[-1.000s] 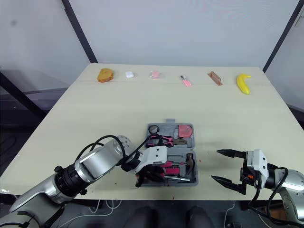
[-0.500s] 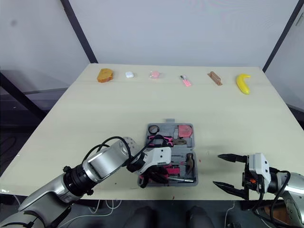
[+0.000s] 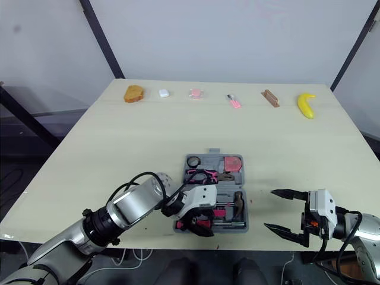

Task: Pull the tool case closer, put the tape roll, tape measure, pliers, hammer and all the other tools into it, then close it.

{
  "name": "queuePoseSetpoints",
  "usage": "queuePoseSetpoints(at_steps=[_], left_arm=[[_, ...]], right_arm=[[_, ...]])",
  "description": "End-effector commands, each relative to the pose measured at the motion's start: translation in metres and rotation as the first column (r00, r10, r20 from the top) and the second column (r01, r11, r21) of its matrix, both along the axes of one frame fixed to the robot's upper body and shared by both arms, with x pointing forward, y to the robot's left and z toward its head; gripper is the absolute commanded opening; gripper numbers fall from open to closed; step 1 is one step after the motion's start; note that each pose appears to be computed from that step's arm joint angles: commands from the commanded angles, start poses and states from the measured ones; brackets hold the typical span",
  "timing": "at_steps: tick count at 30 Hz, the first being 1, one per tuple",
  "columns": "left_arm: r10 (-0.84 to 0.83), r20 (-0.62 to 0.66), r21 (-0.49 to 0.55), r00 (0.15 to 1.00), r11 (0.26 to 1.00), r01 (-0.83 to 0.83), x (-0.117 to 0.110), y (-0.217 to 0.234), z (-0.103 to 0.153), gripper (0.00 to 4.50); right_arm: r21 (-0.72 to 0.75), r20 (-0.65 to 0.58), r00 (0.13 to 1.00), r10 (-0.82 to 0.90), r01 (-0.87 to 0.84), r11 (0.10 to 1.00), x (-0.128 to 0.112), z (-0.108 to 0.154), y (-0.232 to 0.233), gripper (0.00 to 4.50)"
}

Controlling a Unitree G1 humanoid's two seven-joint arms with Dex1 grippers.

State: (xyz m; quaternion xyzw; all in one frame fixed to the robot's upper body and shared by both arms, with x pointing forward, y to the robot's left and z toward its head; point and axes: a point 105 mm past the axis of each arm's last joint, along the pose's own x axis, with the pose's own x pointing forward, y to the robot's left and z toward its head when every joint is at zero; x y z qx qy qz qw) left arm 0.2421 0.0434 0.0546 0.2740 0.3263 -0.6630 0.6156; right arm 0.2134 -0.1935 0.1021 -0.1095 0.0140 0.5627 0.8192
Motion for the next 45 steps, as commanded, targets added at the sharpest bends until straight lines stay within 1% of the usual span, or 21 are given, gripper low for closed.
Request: queuePoseSetpoints(at_steps=[1, 7, 10, 11, 12, 13, 15, 18, 21, 25, 28, 32, 35, 42, 45], left_arm=[[0.02, 0.027, -0.008, 0.999, 1.0, -0.02, 0.005, 0.004, 0.01, 3.23], [0.001, 0.02, -0.053, 1.0, 0.999, 0.0, 0.004, 0.004, 0.024, 3.23], [-0.014, 0.011, -0.136, 1.0, 0.991, 0.015, 0.006, 0.002, 0.037, 3.23], [-0.031, 0.029, -0.197, 0.999, 0.98, 0.036, 0.008, 0.001, 0.044, 3.0], [-0.043, 0.056, -0.224, 0.998, 0.973, 0.054, 0.011, 0.004, 0.047, 2.72], [-0.066, 0.082, -0.281, 0.994, 0.956, 0.086, 0.013, 0.005, 0.054, 2.45], [-0.046, 0.114, -0.319, 0.992, 0.944, 0.08, 0.019, 0.01, 0.057, 1.46], [-0.093, 0.129, -0.341, 0.987, 0.931, 0.133, 0.017, 0.017, 0.053, 0.03], [-0.107, 0.121, -0.372, 0.987, 0.917, 0.145, 0.017, 0.023, 0.037, 0.03], [-0.129, 0.125, -0.428, 0.984, 0.888, 0.171, 0.014, 0.02, 0.025, 0.03], [-0.155, 0.132, -0.445, 0.979, 0.873, 0.198, 0.011, 0.019, 0.018, 0.03], [-0.146, 0.096, -0.443, 0.985, 0.88, 0.173, 0.011, 0.02, 0.002, 0.03], [-0.172, 0.105, -0.41, 0.979, 0.89, 0.2, 0.012, 0.021, -0.007, 0.03], [-0.194, 0.057, -0.348, 0.979, 0.915, 0.201, 0.006, 0.025, -0.033, 0.03], [-0.202, 0.065, -0.313, 0.977, 0.926, 0.212, 0.006, 0.028, -0.042, 0.03]], right_arm=[[0.001, 0.035, 0.999, 0.008, -0.008, 1.0, 0.0, 0.007, 0.001, 4.5], [-0.002, 0.037, 0.999, 0.006, -0.006, 1.0, 0.0, 0.005, 0.0, 4.5], [-0.002, 0.037, 0.999, 0.005, -0.005, 1.0, -0.001, 0.004, -0.001, 4.5], [-0.002, 0.037, 0.999, 0.004, -0.004, 1.0, -0.001, 0.004, -0.001, 4.5], [-0.001, 0.038, 0.999, 0.004, -0.004, 1.0, -0.001, 0.004, -0.001, 4.5], [-0.001, 0.038, 0.999, 0.004, -0.004, 1.0, -0.001, 0.004, -0.001, 4.5], [0.0, 0.038, 0.999, 0.004, -0.004, 1.0, -0.001, 0.004, -0.001, 4.5], [0.001, 0.04, 0.999, 0.005, -0.005, 1.0, 0.0, 0.004, 0.0, 4.5], [0.003, 0.043, 0.999, 0.007, -0.007, 1.0, 0.001, 0.004, 0.001, 4.5], [0.006, 0.045, 0.999, 0.012, -0.012, 1.0, 0.003, 0.003, 0.003, 4.5], [0.007, 0.048, 0.999, 0.012, -0.012, 1.0, 0.004, 0.003, 0.003, 4.5], [0.004, 0.052, 0.999, 0.012, -0.012, 1.0, 0.004, 0.003, 0.003, 4.5], [0.004, 0.055, 0.998, 0.011, -0.011, 1.0, 0.005, 0.004, 0.003, 4.5], [0.0, 0.063, 0.998, 0.01, -0.01, 1.0, 0.006, 0.006, 0.004, 4.5], [0.0, 0.063, 0.998, 0.009, -0.009, 1.0, 0.006, 0.007, 0.004, 4.5]])
